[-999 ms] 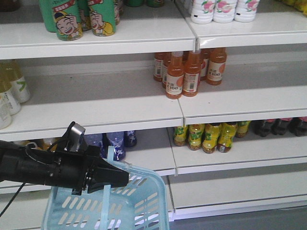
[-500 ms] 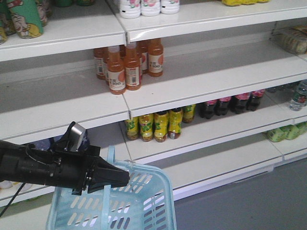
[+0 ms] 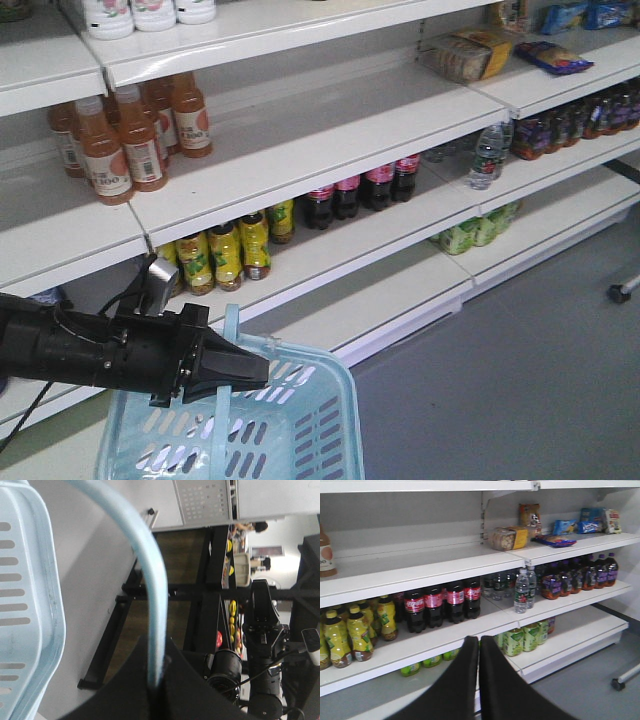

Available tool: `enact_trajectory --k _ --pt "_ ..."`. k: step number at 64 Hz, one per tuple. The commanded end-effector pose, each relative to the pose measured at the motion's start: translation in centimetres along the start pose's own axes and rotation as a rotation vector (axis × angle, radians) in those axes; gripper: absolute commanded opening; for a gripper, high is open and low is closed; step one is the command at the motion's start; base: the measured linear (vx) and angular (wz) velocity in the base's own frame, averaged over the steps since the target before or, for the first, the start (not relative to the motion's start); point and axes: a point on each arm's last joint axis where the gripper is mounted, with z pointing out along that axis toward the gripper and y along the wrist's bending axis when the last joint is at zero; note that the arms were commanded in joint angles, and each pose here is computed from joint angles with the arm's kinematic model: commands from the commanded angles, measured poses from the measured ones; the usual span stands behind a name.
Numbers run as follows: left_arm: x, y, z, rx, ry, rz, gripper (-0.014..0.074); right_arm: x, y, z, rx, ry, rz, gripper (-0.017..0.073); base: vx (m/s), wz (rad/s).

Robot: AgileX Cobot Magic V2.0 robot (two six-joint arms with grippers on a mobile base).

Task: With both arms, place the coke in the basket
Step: 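Turn the base away from the shelf holding the basket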

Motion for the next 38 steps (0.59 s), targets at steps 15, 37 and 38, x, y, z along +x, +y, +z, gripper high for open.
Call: enact_trajectory --k 15,37,38 --pt "0.07 -2.56 -0.53 0.124 -0.006 0.044 -0.0008 -0.41 0.02 -0.09 -0.001 -0.084 -0.014 -0.0009 -0.06 -0.48" --pt "0.07 -2.56 -0.53 0.123 -0.007 0.044 -0.0008 -0.41 0.02 -0.09 -0.001 -0.084 -0.014 -0.0009 -0.06 -0.5" --pt "0.07 -2.56 -0.53 0.123 -0.007 0.044 -0.0008 -0.41 0.02 -0.09 -0.001 -0.084 -0.014 -0.0009 -0.05 -0.48"
